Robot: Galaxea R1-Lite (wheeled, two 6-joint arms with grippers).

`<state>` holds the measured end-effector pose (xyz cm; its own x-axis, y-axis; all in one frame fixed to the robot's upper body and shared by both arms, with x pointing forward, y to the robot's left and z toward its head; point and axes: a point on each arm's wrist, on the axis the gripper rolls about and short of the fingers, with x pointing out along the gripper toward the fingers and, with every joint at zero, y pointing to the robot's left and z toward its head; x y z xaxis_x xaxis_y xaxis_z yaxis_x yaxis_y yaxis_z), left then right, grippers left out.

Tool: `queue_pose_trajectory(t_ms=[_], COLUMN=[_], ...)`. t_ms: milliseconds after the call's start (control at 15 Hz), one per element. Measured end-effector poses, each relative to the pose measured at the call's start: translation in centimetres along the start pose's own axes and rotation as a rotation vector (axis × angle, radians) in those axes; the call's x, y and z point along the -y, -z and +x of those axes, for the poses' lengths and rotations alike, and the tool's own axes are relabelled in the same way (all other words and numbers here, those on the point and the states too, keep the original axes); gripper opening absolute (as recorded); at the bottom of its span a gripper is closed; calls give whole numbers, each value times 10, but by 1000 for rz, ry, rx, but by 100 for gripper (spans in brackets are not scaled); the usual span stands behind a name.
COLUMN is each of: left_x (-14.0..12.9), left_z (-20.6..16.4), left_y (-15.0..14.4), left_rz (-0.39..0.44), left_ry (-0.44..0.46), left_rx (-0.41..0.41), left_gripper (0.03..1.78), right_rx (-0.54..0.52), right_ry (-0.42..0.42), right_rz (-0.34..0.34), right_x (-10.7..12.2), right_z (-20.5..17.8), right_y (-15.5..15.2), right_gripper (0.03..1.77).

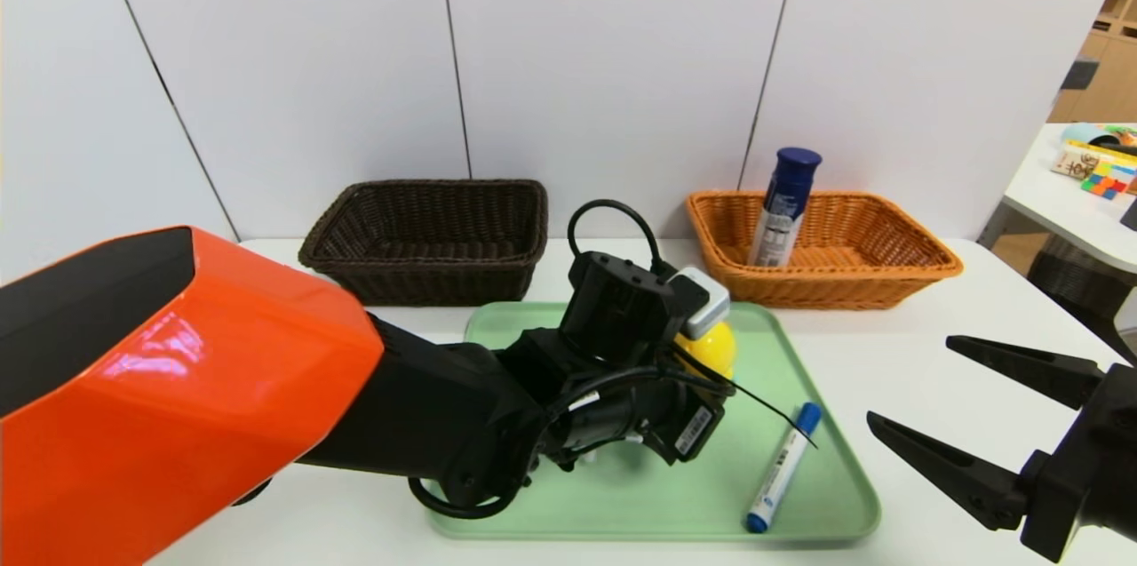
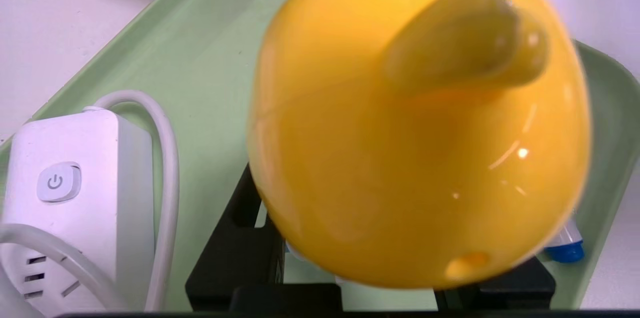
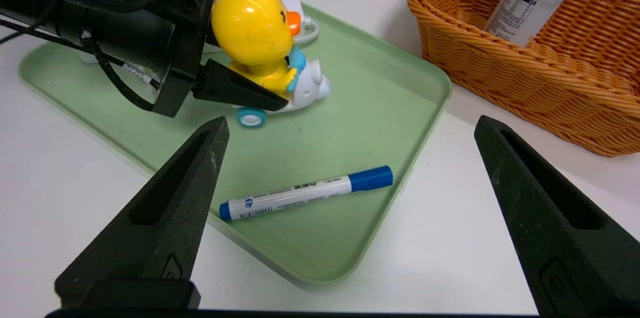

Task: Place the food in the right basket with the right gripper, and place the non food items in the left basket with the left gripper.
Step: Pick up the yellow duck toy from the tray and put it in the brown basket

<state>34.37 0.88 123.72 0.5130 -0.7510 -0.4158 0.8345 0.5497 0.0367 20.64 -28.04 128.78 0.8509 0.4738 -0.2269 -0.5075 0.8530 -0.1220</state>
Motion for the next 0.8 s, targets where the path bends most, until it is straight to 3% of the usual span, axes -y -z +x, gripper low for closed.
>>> queue_pose_trajectory(t_ms=[333, 800], left_x=[0, -7], left_z=[-19, -81], left_y=[-21, -71], left_rz=[17, 163], left_ry=[-5, -46], left_rx=[63, 195], left_gripper=[76, 75], right_rx=[-2, -20], right_ry=[-1, -13], right_rz=[0, -6], right_x=[0, -2], right_z=[0, 0], right_y=[0, 2], right_gripper=[169, 169])
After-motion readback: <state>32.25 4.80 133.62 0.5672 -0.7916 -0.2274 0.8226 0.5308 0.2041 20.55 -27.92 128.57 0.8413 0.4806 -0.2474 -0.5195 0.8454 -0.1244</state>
